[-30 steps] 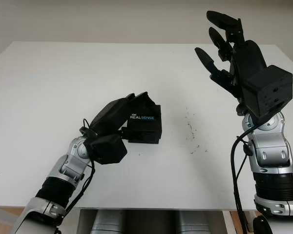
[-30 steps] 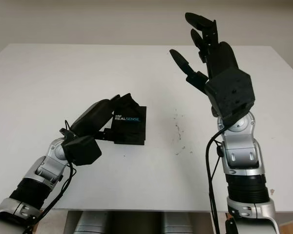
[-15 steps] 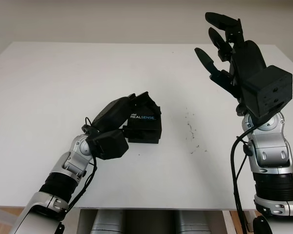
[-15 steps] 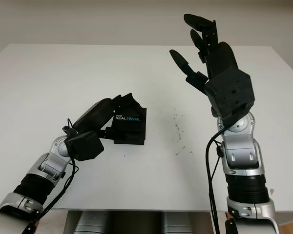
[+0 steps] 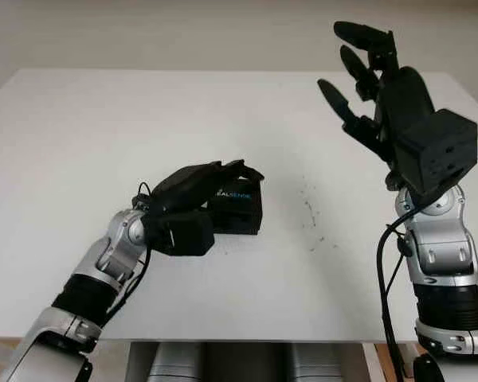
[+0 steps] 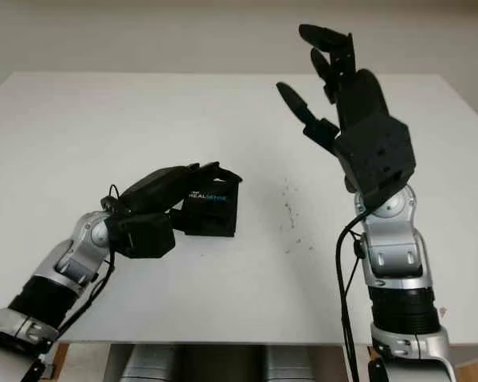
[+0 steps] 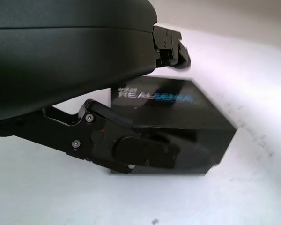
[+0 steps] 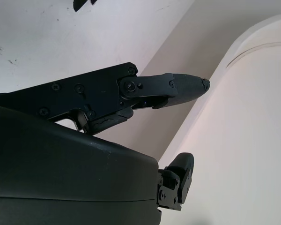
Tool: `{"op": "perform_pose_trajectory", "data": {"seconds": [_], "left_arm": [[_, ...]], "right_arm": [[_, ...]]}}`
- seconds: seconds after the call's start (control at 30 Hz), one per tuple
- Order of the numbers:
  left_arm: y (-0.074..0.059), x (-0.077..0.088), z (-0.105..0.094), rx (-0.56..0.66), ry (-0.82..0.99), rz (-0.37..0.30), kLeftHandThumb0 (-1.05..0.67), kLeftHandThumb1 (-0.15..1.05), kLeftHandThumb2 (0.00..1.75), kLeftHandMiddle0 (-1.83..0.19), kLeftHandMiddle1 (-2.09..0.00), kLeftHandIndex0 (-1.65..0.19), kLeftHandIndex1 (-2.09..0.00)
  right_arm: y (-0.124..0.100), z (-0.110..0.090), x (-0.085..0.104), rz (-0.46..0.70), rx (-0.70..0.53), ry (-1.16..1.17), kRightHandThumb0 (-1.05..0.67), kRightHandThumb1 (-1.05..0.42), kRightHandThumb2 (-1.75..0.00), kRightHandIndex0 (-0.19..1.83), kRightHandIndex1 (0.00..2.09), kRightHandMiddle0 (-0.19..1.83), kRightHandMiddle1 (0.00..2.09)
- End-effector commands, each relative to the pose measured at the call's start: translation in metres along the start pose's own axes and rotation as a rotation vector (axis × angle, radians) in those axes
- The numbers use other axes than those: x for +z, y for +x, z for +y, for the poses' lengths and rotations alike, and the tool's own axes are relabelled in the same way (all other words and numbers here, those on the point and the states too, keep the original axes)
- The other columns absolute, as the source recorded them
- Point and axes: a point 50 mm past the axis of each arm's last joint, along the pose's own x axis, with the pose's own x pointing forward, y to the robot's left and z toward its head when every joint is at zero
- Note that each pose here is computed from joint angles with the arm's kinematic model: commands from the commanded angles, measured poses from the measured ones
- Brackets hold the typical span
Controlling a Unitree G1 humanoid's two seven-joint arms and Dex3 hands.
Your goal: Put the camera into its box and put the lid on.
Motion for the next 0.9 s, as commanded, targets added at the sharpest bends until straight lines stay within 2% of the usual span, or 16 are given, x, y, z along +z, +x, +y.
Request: {"op": "perform_pose_trajectory", "data": {"seconds": [0.0, 0.57, 0.87], "left_arm": [[-0.002, 0.001, 0.000, -0.030, 0.035, 0.006, -0.88, 1.05, 0.58, 0.19, 0.00, 0.19, 0.00], [-0.015, -0.006, -0.016, -0.113, 0.051, 0.046, -0.93, 1.05, 0.74, 0.19, 0.00, 0.19, 0.00], [-0.017, 0.002, -0.030, -0.175, 0.051, 0.022, -0.94, 1.05, 0.76, 0.19, 0.00, 0.19, 0.00]], "right_arm": [[0.001, -0.002, 0.004, -0.024, -0.002, -0.002, -0.65, -1.05, -0.31, 0.20, 0.07, -0.14, 0.84], [0.001, -0.003, 0.005, -0.023, 0.001, -0.001, -0.65, -1.05, -0.31, 0.20, 0.06, -0.11, 0.78], [0.001, -0.001, 0.004, -0.029, 0.006, 0.003, -0.65, -1.05, -0.31, 0.21, 0.07, -0.13, 0.81]]}}
